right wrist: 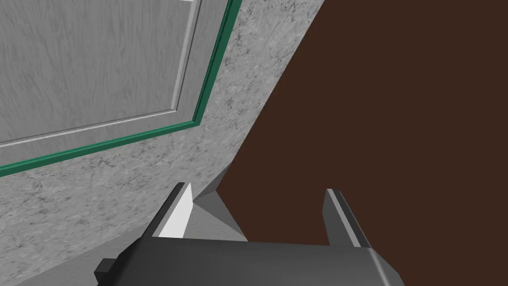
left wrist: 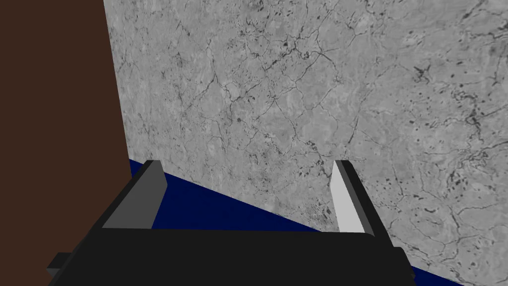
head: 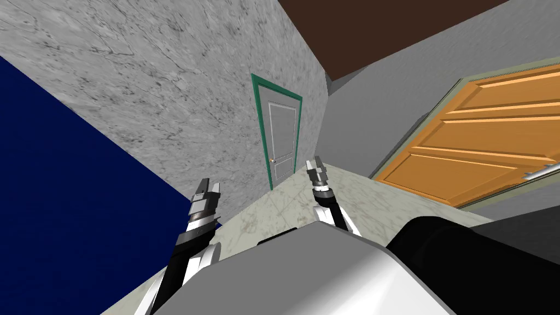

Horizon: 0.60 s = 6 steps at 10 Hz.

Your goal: Pull the door open

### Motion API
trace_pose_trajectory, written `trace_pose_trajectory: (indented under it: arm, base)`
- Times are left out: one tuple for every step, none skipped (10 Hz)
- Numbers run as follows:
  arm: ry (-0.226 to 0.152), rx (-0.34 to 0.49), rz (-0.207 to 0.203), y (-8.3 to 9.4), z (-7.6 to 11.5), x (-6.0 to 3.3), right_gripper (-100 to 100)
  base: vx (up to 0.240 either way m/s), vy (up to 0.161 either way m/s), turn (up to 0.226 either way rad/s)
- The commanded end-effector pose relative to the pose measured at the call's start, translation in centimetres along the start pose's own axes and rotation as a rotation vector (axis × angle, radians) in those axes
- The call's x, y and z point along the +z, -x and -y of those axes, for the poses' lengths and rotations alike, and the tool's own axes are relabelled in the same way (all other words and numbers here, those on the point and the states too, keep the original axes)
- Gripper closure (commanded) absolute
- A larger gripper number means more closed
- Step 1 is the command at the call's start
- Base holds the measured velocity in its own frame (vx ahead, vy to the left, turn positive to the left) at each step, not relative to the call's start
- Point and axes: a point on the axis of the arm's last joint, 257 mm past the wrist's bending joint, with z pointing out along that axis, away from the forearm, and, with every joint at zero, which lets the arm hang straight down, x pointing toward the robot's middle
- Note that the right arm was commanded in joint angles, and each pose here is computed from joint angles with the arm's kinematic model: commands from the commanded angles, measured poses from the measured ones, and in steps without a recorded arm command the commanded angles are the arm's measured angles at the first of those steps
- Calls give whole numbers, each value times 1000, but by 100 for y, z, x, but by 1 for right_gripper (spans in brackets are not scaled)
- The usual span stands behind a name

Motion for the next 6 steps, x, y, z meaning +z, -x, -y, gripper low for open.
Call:
trace_pose_trajectory:
  arm:
    - [-19,-41,-15,-28,131,-30,-100]
    - [-24,-54,-20,-36,171,-40,-100]
    - [-36,-79,-30,-51,250,-60,-100]
    - [-50,-112,-42,-71,355,-88,-100]
    - [-58,-130,-49,-82,412,-104,-100]
    - [-65,-148,-56,-92,467,-120,-100]
  base:
    - [21,-121,41]
    - [59,7,13]
    - [69,38,7]
    - [81,35,18]
    - [77,11,24]
    - [63,-5,16]
